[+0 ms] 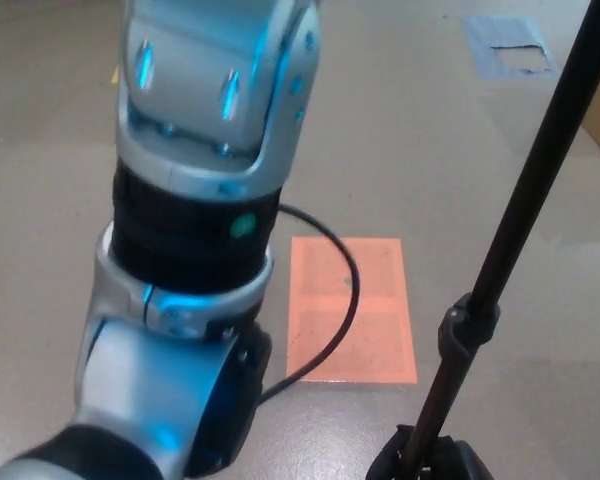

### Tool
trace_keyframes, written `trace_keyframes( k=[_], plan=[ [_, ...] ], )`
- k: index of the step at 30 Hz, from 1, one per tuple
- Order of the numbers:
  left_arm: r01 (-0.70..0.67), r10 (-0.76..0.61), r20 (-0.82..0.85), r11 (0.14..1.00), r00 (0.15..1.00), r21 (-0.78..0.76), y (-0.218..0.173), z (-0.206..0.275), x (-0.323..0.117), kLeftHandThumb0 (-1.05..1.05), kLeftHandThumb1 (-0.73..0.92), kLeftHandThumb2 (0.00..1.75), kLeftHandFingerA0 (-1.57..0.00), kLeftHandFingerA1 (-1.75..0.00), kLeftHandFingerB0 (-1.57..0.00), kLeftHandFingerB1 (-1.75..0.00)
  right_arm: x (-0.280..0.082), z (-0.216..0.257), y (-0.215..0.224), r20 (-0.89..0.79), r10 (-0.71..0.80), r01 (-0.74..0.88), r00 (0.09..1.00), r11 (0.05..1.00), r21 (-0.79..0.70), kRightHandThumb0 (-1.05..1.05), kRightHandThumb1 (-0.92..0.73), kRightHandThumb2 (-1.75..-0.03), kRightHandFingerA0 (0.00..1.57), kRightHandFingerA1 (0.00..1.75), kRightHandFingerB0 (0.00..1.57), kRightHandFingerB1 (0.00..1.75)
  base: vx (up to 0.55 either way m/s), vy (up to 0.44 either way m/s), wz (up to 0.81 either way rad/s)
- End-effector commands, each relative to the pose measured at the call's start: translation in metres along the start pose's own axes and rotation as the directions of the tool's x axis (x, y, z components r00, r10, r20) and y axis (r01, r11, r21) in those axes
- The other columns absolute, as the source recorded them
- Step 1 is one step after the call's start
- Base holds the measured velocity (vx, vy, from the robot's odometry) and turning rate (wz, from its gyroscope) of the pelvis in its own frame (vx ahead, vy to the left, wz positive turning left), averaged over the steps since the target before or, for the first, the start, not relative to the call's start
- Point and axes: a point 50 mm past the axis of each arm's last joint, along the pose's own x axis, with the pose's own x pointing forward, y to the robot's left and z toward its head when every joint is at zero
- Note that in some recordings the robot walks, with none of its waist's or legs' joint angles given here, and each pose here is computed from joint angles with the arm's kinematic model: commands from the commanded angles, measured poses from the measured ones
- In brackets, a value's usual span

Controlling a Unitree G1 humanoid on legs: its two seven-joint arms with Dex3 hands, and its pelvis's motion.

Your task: A phone stand is kept on the floor and the robot uses both its hands to grab it and uses its left hand to extend the phone stand by pulling it upwards

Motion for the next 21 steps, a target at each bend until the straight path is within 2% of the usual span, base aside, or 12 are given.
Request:
trace_keyframes(
  k=[1,2,4,5,6,7,8,9,15,21],
  plan=[
    [-0.061,0.061,-0.012,0.998,0.998,0.003,0.007,-0.007,-0.023,-0.16,0.48,0.71,-0.95,-1.75,-0.75,-1.75,-0.001,-0.006,-0.004,-0.019,0.006,-0.007,1.000,0.999,-0.039,-0.39,-0.62,-0.64,1.06,1.75,0.96,1.75,0.00,0.000,0.00],
    [-0.072,0.071,-0.047,0.997,0.996,-0.009,0.009,-0.014,-0.034,-0.18,0.38,0.86,-1.28,-1.43,-1.09,-1.34,-0.001,-0.006,-0.006,-0.016,-0.001,0.000,1.000,1.000,-0.030,-0.38,-0.62,-0.64,1.06,1.75,0.96,1.75,0.00,0.000,0.00],
    [-0.081,0.079,-0.108,0.997,0.991,-0.011,0.014,-0.027,-0.054,-0.14,0.38,0.87,-1.28,-1.44,-1.08,-1.35,0.000,-0.004,-0.007,-0.007,-0.017,0.017,1.000,0.999,-0.043,-0.39,-0.61,-0.64,1.09,1.75,0.98,1.75,0.00,0.000,0.00],
    [-0.090,0.088,-0.129,0.996,0.988,-0.006,0.014,-0.031,-0.060,-0.12,0.46,0.74,-0.97,-1.75,-0.82,-1.75,-0.001,-0.005,-0.007,-0.005,-0.017,0.017,1.000,0.999,-0.046,-0.39,-0.61,-0.64,1.09,1.75,0.98,1.75,0.00,0.000,0.00],
    [-0.104,0.103,-0.161,0.995,0.982,0.003,0.015,-0.036,-0.068,-0.12,0.46,0.74,-0.97,-1.75,-0.82,-1.75,-0.002,-0.006,-0.008,-0.002,-0.016,0.016,1.000,0.999,-0.050,-0.39,-0.61,-0.64,1.09,1.75,0.98,1.75,0.00,0.000,0.00],
    [-0.102,0.096,-0.181,0.994,0.979,-0.024,0.016,-0.039,-0.074,-0.14,0.40,0.86,-1.33,-1.50,-1.11,-1.39,-0.002,-0.006,-0.010,0.002,-0.016,0.016,1.000,0.999,-0.047,-0.39,-0.65,-0.60,1.11,1.75,0.98,1.75,0.00,0.000,0.00],
    [-0.102,0.093,-0.190,0.994,0.977,-0.035,0.017,-0.041,-0.077,-0.14,0.40,0.86,-1.33,-1.50,-1.11,-1.39,-0.001,-0.005,-0.010,0.003,-0.016,0.016,1.000,0.999,-0.045,-0.39,-0.65,-0.60,1.11,1.75,0.98,1.75,0.00,0.000,0.00],
    [-0.121,0.102,-0.248,0.991,0.963,-0.063,0.019,-0.053,-0.098,-0.06,0.51,0.73,-0.98,-1.75,-0.77,-1.75,-0.003,-0.007,-0.012,0.009,-0.021,0.021,1.000,0.998,-0.064,-0.38,-0.65,-0.59,1.10,1.75,0.99,1.75,0.00,0.000,0.00],
    [-0.129,0.113,-0.425,0.992,0.898,-0.009,0.022,-0.082,-0.169,-0.07,0.59,0.66,-0.94,-1.75,-0.75,-1.75,-0.006,-0.009,-0.012,-0.002,-0.021,0.021,1.000,0.999,-0.048,-0.38,-0.65,-0.60,1.12,1.75,0.99,1.75,0.00,0.000,0.00],
    [-0.167,0.120,-0.553,0.985,0.825,-0.035,0.018,-0.094,-0.214,-0.09,0.63,0.62,-0.87,-1.75,-0.68,-1.75,-0.003,-0.006,-0.015,0.008,-0.019,0.019,1.000,0.998,-0.055,-0.40,-0.62,-0.65,1.08,1.75,0.97,1.75,0.00,0.000,0.00]
  ],
)
